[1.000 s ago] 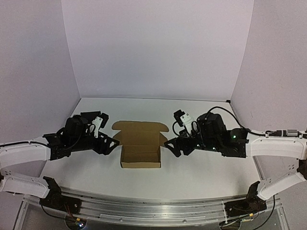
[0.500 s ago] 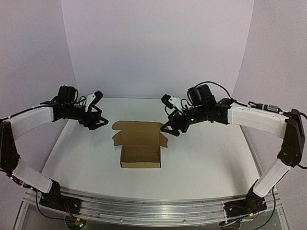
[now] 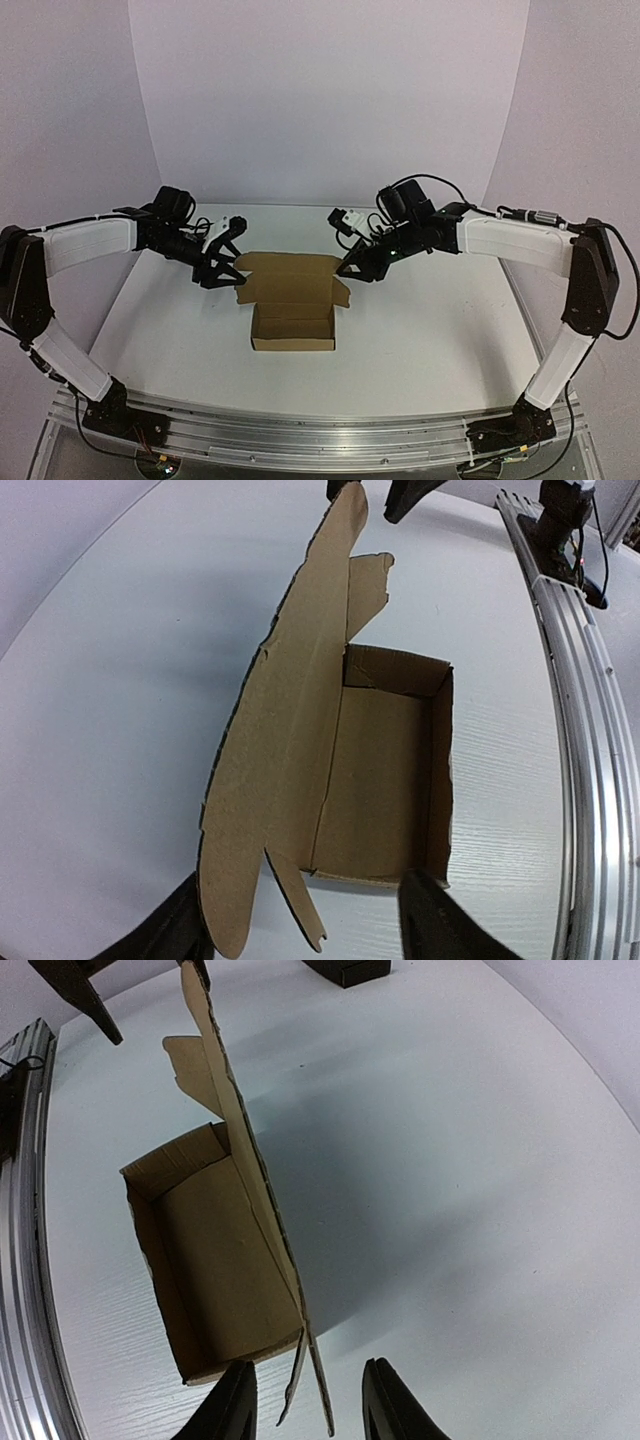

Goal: Fold the paper box

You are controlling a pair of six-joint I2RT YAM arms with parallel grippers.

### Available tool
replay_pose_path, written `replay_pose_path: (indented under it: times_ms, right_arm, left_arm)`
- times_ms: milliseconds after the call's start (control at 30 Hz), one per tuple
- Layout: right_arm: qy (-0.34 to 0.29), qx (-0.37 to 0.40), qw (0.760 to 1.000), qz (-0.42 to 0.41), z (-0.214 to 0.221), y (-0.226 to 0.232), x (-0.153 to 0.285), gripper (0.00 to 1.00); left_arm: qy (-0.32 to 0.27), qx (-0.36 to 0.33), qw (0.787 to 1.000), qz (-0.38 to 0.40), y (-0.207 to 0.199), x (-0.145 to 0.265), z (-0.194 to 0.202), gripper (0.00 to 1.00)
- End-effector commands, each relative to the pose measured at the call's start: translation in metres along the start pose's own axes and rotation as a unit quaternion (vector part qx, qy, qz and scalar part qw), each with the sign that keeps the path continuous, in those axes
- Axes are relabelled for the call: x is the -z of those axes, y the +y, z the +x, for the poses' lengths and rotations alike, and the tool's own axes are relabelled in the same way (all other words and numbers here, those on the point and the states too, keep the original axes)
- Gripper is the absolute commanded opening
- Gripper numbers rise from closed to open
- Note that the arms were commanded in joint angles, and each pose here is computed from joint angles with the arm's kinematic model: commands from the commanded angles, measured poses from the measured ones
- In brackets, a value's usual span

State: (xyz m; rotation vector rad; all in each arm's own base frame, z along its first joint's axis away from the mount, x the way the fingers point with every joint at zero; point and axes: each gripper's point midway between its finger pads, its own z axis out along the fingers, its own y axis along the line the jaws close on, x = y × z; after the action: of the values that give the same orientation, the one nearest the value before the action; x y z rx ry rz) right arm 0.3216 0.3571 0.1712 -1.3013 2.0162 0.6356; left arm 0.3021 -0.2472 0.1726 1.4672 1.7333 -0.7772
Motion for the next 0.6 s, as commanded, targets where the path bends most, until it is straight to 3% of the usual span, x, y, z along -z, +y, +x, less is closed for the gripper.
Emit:
replay_pose_path:
  times_ms: [0,133,367,433,567]
  right_arm:
    - [-0.009,-0.006,1.000,-0.010,-0.012,-0.002,-0.002,0.33]
    - [-0.011,-0.005,1.000,-0.006,-0.015,-0.003,-0.002,0.26]
    - [-0.017,-0.017,1.000,0.007,-0.021,-0.007,0.002,0.09]
    - [-0.017,-0.037,0.999,0.008,-0.022,-0.007,0.002,0.01]
    - [-0.008,-0.095,0.994,0.057,-0.020,-0.009,0.001,0.00]
  left_arm:
    - [-0.011,-0.024,0.999,-0.032,0.019,0.004,-0.022,0.54]
    - [-0.003,-0.026,0.999,-0.030,0.019,0.000,-0.019,0.47]
    - [0.005,-0.021,0.999,-0.031,0.016,-0.011,-0.022,0.02]
    - [0.009,0.000,0.999,-0.035,0.017,-0.012,-0.023,0.00]
    - [0.007,0.093,0.991,-0.096,0.037,-0.007,-0.036,0.00]
